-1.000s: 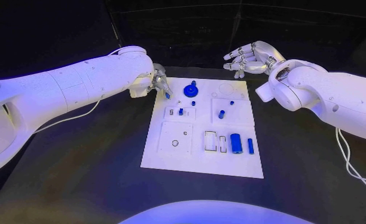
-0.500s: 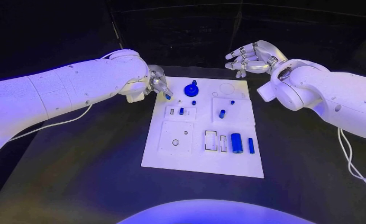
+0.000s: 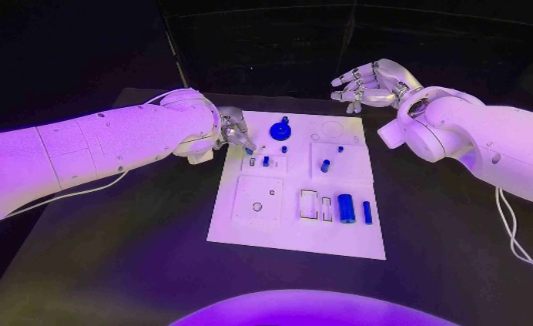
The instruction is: Assemble the parts on the task board
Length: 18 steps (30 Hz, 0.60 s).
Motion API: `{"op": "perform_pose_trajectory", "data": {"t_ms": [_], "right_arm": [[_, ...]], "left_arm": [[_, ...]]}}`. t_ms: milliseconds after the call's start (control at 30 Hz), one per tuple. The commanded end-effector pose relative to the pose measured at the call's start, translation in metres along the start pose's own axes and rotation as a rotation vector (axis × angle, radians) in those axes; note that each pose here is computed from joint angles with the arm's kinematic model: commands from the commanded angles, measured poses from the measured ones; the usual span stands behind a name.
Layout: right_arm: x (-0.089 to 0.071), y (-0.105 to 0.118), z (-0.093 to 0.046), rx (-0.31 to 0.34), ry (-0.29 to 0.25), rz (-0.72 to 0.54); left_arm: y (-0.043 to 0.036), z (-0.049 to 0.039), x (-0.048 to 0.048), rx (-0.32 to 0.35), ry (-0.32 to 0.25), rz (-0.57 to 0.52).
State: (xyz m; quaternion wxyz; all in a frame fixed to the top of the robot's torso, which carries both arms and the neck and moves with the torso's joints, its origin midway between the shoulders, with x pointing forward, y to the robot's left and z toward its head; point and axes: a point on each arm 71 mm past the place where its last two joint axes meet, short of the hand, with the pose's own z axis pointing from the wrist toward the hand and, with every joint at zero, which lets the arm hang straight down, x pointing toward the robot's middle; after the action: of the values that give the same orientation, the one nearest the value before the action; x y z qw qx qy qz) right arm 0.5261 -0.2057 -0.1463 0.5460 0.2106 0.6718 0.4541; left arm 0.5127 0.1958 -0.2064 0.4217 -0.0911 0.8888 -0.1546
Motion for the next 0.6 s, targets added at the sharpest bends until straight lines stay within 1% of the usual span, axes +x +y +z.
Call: {"op": "perform_pose_trajectory", "data": {"t_ms": [33, 200, 433, 600], "right_arm": [[0.000, 0.002, 0.000, -0.011, 0.005, -0.001], [-0.001, 0.001, 0.000, -0.010, 0.004, -0.001], [-0.001, 0.001, 0.000, -0.009, 0.003, -0.002], [0.000, 0.001, 0.001, -0.009, 0.004, -0.002]], "left_arm": [[-0.0029, -0.0013, -0.0003, 0.020, -0.045, 0.021], [-0.0031, -0.0012, 0.0038, 0.020, -0.032, 0.036], [-0.0044, 0.0002, 0.0106, 0.019, 0.002, 0.057], [-0.0046, 0.0009, 0.0131, 0.016, 0.018, 0.069]]}}
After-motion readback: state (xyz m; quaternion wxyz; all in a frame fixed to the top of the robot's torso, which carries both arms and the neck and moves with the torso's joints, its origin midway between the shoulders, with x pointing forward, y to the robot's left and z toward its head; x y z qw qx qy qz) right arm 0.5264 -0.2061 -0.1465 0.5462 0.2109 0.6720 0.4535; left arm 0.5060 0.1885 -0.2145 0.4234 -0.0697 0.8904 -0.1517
